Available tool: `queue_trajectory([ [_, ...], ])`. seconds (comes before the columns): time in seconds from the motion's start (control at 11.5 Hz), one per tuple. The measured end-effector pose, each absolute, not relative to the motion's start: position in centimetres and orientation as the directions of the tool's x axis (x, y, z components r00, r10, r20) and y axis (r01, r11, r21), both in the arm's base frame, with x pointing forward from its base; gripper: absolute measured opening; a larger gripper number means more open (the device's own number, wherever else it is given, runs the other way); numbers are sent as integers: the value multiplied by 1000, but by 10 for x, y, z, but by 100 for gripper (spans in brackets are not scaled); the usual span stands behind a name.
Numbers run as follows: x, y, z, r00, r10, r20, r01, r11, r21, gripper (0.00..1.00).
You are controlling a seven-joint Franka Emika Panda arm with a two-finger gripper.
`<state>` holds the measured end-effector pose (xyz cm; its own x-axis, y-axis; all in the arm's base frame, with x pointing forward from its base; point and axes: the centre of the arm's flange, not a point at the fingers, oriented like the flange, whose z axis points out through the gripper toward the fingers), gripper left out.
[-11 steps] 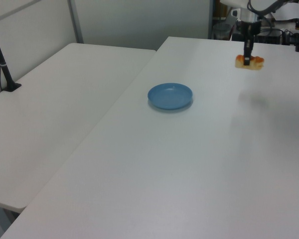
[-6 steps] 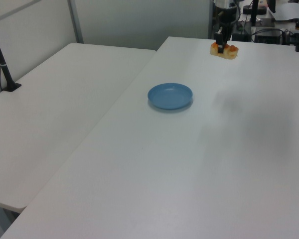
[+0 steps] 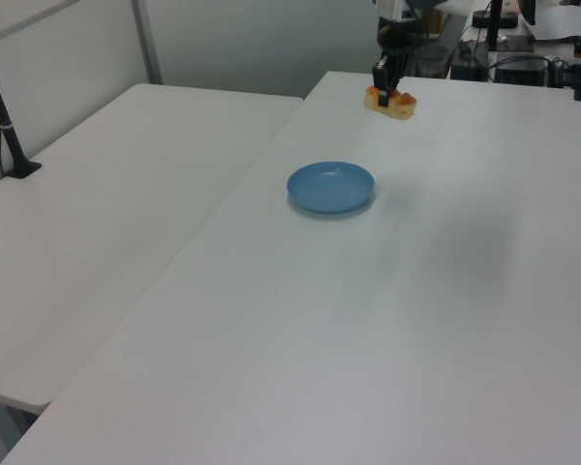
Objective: Put the bread on a plate
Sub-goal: 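Lower the bread roll onto the blue plate and open the gripper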
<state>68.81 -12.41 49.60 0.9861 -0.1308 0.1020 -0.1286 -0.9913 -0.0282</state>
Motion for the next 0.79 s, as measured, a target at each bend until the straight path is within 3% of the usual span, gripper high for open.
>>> queue_trajectory([
  [0.35, 720, -75, 482, 969, -178, 173, -173, -984, -45, 26],
  [0.79, 747, -46, 420, 974, -174, 143, -169, -985, -46, 26],
])
